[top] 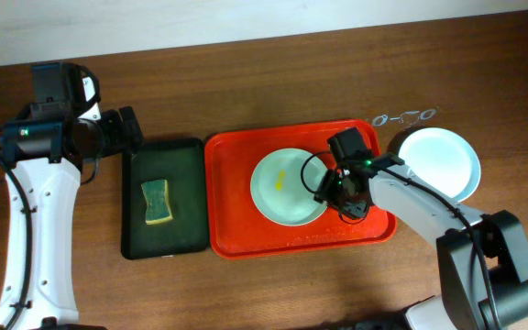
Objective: Clean dirty plates on tray and stack at the side
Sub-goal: 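Move right gripper to the remaining pale blue plate and grip its rim, then hold the plate with right gripper and reach left gripper toward sponge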
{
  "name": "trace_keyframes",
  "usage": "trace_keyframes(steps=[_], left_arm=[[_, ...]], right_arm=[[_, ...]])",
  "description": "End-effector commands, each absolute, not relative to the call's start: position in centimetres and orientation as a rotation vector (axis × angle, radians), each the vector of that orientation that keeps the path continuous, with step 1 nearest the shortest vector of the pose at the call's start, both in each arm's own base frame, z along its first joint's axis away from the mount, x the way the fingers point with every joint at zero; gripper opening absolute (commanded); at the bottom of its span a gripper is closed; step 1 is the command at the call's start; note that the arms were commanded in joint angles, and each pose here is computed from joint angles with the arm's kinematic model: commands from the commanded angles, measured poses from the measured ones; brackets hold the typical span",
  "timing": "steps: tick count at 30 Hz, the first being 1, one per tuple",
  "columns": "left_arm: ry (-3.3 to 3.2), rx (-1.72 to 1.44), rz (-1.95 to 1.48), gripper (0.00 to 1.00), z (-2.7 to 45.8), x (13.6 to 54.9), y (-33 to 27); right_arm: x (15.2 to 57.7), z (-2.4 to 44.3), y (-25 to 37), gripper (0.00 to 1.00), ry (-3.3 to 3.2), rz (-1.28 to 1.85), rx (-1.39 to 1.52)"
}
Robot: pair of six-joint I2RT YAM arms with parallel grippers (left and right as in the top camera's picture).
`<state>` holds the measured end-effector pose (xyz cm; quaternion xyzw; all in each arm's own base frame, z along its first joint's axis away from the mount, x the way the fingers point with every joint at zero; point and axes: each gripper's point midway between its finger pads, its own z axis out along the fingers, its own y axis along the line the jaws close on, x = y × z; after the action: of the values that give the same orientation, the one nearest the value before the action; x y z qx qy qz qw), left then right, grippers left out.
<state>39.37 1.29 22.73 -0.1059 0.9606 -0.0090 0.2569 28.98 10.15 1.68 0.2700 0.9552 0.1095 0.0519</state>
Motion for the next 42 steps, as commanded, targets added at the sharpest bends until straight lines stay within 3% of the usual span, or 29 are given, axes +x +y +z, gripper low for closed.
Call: trace_keyframes(steps=[1,3,4,7,8,9,10,12,13,20,22,42], left_arm=[[2.604,-0.290,-0.030,0.99,22.8,39.5,1.3],[2.604,-0.289,-0.030,0.99,22.8,39.5,1.3],[2.604,-0.290,-0.030,0.99,22.8,39.5,1.3],[2.604,-0.290,-0.030,0.99,22.8,39.5,1.3],[2.604,-0.290,-0.030,0.99,22.8,39.5,1.3],[2.605,-0.290,-0.030,0.99,22.8,39.5,1.3],[2.604,-0.290,-0.030,0.99,22.8,39.5,1.3],[2.604,-0.289,-0.030,0.99,22.8,39.5,1.3],[2.604,-0.290,-0.030,0.99,22.8,39.5,1.3],[2.604,-0.289,-0.030,0.99,22.8,39.5,1.3],[2.604,-0.290,-0.030,0.99,22.8,39.5,1.3],[2.604,-0.290,-0.030,0.99,22.8,39.5,1.3]], right_arm=[[28.6,2.2,9.6,0.78,2.924,0.308,0.849],[29.5,4.1,9.5,0.89,2.938,0.374,0.776],[30.0,5.0,9.7,1.00,2.941,0.416,0.735],[31.8,6.4,9.1,0.99,2.886,0.480,0.737],[32.4,6.5,8.6,0.89,2.862,0.471,0.750],[32.8,6.6,8.3,0.60,2.840,0.473,0.759],[33.5,6.7,8.3,0.42,2.811,0.486,0.755],[34.6,7.1,8.4,0.20,2.756,0.511,0.806],[34.8,7.1,8.4,0.17,2.736,0.522,0.872],[34.8,5.1,7.5,0.22,2.724,0.452,1.003],[34.7,5.4,7.9,0.33,2.754,0.473,0.903],[30.3,4.5,8.7,0.37,2.909,0.457,1.049]])
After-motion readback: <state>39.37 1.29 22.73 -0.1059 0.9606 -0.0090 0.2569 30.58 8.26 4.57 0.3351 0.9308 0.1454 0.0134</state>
